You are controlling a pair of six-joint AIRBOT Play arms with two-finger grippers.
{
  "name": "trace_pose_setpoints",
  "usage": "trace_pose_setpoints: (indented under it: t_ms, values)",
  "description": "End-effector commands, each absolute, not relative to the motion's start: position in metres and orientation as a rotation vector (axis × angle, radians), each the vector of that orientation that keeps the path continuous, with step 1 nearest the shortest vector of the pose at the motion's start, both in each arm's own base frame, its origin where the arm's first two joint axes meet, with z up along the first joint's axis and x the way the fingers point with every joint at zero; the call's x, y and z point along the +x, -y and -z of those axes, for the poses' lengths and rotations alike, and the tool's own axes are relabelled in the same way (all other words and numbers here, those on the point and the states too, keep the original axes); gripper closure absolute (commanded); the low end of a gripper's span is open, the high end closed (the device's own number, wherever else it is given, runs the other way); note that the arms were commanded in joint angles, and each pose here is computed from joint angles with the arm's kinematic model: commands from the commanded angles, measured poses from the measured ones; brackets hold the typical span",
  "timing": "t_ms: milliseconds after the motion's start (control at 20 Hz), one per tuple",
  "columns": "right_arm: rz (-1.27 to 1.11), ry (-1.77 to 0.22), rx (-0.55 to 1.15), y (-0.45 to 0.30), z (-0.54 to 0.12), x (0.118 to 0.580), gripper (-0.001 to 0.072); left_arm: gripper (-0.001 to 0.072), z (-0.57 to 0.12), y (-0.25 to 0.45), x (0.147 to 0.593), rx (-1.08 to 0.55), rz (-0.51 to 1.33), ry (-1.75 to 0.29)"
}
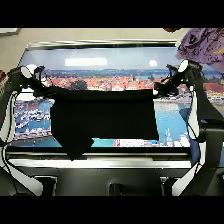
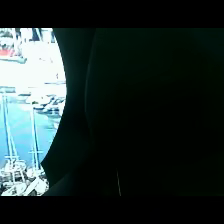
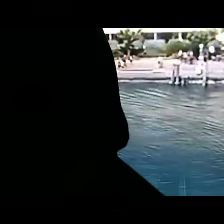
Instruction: Fold the clothes and pants, and hang the long-sleeved shirts on hangers.
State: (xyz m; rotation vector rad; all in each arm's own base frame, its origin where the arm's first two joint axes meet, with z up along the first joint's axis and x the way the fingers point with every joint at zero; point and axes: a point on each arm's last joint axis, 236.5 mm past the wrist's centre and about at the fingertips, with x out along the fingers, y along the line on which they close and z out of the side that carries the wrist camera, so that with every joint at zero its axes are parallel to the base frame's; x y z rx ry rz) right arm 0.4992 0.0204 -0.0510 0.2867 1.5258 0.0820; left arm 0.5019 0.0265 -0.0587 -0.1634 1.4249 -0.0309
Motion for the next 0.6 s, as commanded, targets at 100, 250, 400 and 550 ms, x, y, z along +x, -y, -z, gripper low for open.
trace_pose_setpoints:
  t_ms: [100,250,400,550]
  values:
    - [-0.084,-1.64,0.325,-0.029,0.072,0.481,0.0678,0.0684,0.075,-0.029,0.493,-0.153,0.025,-1.485]
    - [-0.087,-1.686,0.284,-0.038,0.081,0.473,0.0678,0.0684,0.079,-0.03,0.493,-0.154,0.024,-1.491]
    - [-0.076,-1.732,0.248,-0.043,0.087,0.463,0.0678,0.0683,0.079,-0.03,0.493,-0.154,0.024,-1.488]
    - [-0.056,-1.764,0.259,-0.045,0.087,0.457,0.067,0.0579,0.079,-0.03,0.493,-0.154,0.023,-1.487]
